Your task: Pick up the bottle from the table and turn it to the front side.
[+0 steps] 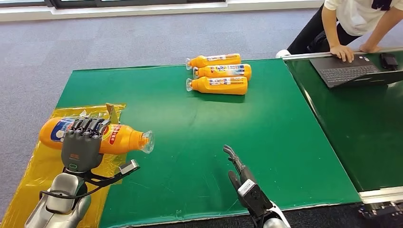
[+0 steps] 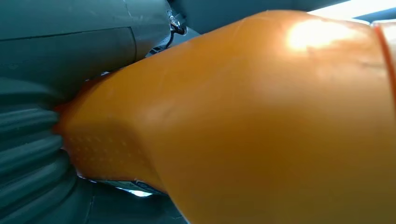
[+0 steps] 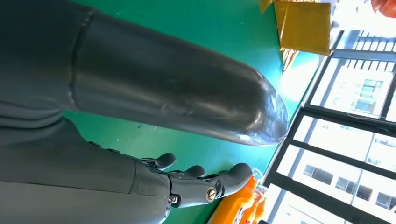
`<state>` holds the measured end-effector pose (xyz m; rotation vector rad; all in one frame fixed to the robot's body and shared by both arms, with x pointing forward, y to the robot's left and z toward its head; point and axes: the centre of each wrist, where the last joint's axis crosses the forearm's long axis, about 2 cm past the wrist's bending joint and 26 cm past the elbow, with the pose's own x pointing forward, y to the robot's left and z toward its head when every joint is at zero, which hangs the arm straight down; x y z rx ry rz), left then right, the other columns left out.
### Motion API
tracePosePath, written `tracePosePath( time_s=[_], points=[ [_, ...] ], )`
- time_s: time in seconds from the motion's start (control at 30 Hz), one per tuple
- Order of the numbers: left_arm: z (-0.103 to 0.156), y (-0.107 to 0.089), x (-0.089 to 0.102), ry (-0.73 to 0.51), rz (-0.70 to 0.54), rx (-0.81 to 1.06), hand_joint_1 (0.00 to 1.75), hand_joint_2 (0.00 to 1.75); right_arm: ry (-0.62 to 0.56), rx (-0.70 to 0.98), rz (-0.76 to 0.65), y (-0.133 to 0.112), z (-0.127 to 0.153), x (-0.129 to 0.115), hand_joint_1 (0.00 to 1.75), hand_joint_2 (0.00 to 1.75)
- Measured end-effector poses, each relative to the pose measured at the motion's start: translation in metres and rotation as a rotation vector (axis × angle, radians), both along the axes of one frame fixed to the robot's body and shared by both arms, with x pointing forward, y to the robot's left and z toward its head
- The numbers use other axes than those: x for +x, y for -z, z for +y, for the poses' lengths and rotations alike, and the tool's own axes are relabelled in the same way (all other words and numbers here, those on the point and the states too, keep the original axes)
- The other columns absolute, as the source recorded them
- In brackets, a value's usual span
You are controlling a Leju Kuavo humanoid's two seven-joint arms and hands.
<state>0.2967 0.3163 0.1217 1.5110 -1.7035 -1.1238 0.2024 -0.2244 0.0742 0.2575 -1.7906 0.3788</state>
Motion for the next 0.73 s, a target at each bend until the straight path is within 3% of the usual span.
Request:
tracePosePath(
  time_s=[0.07, 0.73],
  points=[
    [0.006, 0.002, -0.005, -0.024, 0.005, -0.039, 1.75, 1.75, 0.005, -0.002, 0.003, 0.001, -0.002, -0.002, 0.00, 1.75],
    [-0.001, 0.023, -0.019, -0.079, 0.099, -0.030, 1.75, 1.75, 0.037, -0.026, 0.016, 0.004, -0.011, -0.015, 0.00, 1.75]
  ],
)
